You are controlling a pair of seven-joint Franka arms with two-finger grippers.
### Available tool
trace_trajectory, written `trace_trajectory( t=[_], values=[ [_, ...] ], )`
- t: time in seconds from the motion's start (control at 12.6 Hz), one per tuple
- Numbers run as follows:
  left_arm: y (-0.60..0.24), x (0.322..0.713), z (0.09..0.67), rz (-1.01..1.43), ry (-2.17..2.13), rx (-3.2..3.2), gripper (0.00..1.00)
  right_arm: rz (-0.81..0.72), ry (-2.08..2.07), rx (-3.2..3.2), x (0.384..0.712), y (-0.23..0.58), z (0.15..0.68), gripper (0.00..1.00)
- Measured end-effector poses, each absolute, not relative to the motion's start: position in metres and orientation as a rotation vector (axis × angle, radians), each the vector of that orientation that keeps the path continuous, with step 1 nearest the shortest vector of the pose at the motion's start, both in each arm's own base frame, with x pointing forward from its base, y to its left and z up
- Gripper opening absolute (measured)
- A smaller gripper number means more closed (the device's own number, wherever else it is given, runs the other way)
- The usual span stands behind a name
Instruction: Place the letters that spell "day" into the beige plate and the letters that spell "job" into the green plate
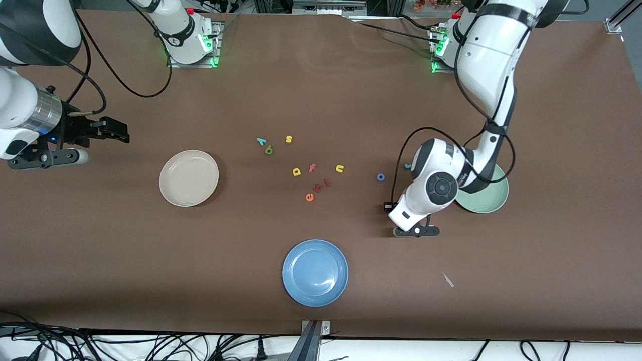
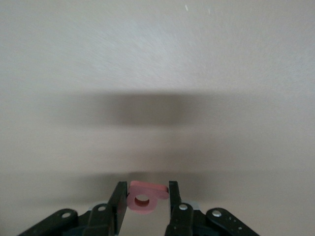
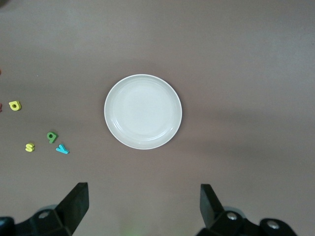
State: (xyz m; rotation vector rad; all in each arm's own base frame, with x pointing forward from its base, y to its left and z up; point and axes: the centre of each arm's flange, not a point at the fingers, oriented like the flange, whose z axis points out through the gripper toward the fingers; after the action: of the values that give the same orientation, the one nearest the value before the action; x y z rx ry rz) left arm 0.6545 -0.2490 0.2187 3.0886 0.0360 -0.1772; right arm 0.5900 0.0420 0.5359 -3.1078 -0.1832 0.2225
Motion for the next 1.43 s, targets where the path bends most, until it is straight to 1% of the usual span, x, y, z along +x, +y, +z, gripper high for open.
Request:
trace_trajectory(
  t=[0.08,0.24,0.32,0.4,0.64,0.79,0.95,1.03,1.19,1.35,1.43],
  values=[
    [-0.231,0.657,0.248,-0.229,-0.014,3.093,0.37,0.227,-0.185,-3.108,0.59,0.042,0.534,1.0],
    [-0.169,0.658,0.302,-0.363,-0.122,3.079,0.37,0.256,-0.192,-3.106,0.592,0.045,0.527,1.0],
    [-0.132,0.657,0.314,-0.419,-0.165,3.069,0.37,0.281,-0.198,-3.104,0.591,0.047,0.523,1.0],
    [-0.096,0.656,0.314,-0.475,-0.201,3.069,0.37,0.293,-0.21,-3.103,0.591,0.052,0.52,1.0],
    [-0.024,0.639,0.266,-0.637,-0.274,3.04,0.37,0.296,-0.236,-3.089,0.59,0.067,0.519,1.0],
    [-0.006,0.63,0.227,-0.661,-0.283,3.021,0.37,0.298,-0.203,-3.059,0.588,0.085,0.519,1.0],
    [-0.004,0.624,0.205,-0.663,-0.279,3.02,0.41,0.303,-0.167,-3.031,0.588,0.116,0.512,1.0],
    [-0.006,0.623,0.204,-0.665,-0.283,3.018,0.5,0.293,-0.15,-3.03,0.589,0.137,0.505,1.0],
    [-0.015,0.626,0.217,-0.634,-0.296,3.022,0.72,0.28,-0.105,-3.044,0.589,0.183,0.487,1.0],
    [-0.053,0.63,0.254,-0.573,-0.261,3.037,0.95,0.284,-0.067,-3.062,0.585,0.226,0.466,1.0],
    [-0.087,0.627,0.274,-0.542,-0.208,3.044,1.0,0.287,-0.033,-3.069,0.585,0.238,0.457,1.0]
  ],
)
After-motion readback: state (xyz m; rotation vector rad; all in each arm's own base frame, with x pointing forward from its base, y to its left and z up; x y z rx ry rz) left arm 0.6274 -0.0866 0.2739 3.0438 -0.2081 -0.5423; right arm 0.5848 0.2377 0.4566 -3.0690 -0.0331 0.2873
